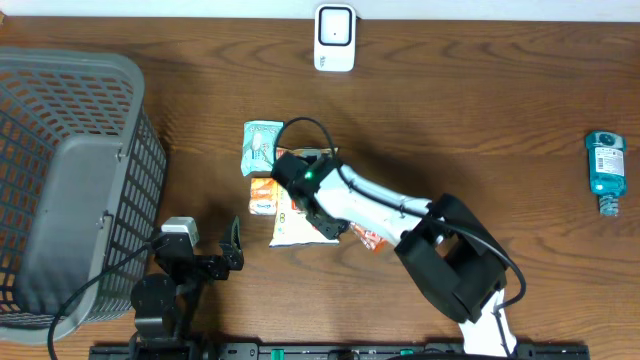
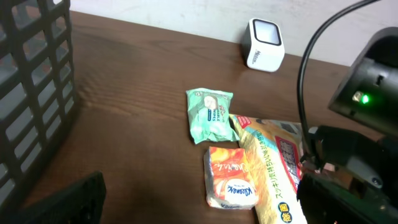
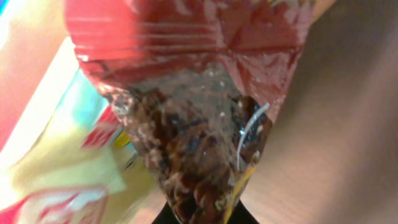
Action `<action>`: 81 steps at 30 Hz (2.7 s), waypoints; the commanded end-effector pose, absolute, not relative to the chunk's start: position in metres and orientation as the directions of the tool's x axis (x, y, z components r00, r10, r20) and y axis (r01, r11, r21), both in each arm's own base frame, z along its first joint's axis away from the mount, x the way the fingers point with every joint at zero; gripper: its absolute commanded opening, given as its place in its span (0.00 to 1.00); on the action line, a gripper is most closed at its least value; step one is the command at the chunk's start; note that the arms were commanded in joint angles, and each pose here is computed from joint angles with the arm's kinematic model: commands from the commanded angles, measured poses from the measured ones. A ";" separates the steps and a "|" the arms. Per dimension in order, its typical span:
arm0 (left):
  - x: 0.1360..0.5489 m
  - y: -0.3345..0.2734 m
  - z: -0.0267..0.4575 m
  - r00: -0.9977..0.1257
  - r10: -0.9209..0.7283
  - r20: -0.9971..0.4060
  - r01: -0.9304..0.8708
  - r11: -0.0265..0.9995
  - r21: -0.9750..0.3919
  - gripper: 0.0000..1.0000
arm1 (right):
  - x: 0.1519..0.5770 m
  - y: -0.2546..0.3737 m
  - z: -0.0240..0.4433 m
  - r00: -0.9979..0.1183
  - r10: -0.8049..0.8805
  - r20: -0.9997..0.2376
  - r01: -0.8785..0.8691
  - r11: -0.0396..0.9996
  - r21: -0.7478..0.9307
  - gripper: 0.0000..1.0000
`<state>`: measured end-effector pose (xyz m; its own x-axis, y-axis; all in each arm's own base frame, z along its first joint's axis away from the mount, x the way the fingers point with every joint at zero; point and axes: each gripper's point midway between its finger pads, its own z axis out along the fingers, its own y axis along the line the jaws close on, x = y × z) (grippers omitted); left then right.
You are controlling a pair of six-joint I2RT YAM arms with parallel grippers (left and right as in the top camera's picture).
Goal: Scan the item barcode
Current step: 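Lift the chocolate bar and turn it over above the snack bag, then carry the chocolate bar to the white scanner and hold it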
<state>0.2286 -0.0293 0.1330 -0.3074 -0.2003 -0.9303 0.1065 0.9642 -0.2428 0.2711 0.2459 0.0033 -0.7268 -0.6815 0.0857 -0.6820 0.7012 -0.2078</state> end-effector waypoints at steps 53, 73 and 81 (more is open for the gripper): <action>0.227 -0.032 0.121 -0.344 -0.211 -0.915 0.107 0.959 -0.261 0.98 | 0.225 0.348 0.263 -0.838 -0.539 0.090 0.071 0.055 0.996 0.01; 0.227 -0.032 0.121 -0.344 -0.211 -0.915 0.107 0.959 -0.261 0.98 | 0.239 0.339 0.259 -0.756 -0.437 0.487 0.405 0.272 0.873 0.01; 0.227 -0.032 0.121 -0.344 -0.211 -0.915 0.107 0.959 -0.261 0.98 | 0.321 0.320 0.142 -0.935 -0.355 -0.016 -0.264 0.663 0.700 0.01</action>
<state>0.2286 -0.0293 0.1330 -0.3075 -0.2006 -0.9302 0.1064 0.9641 -0.2431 0.2843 0.3381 0.1688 -0.9035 -0.4188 0.0907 -0.1474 0.5024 0.8520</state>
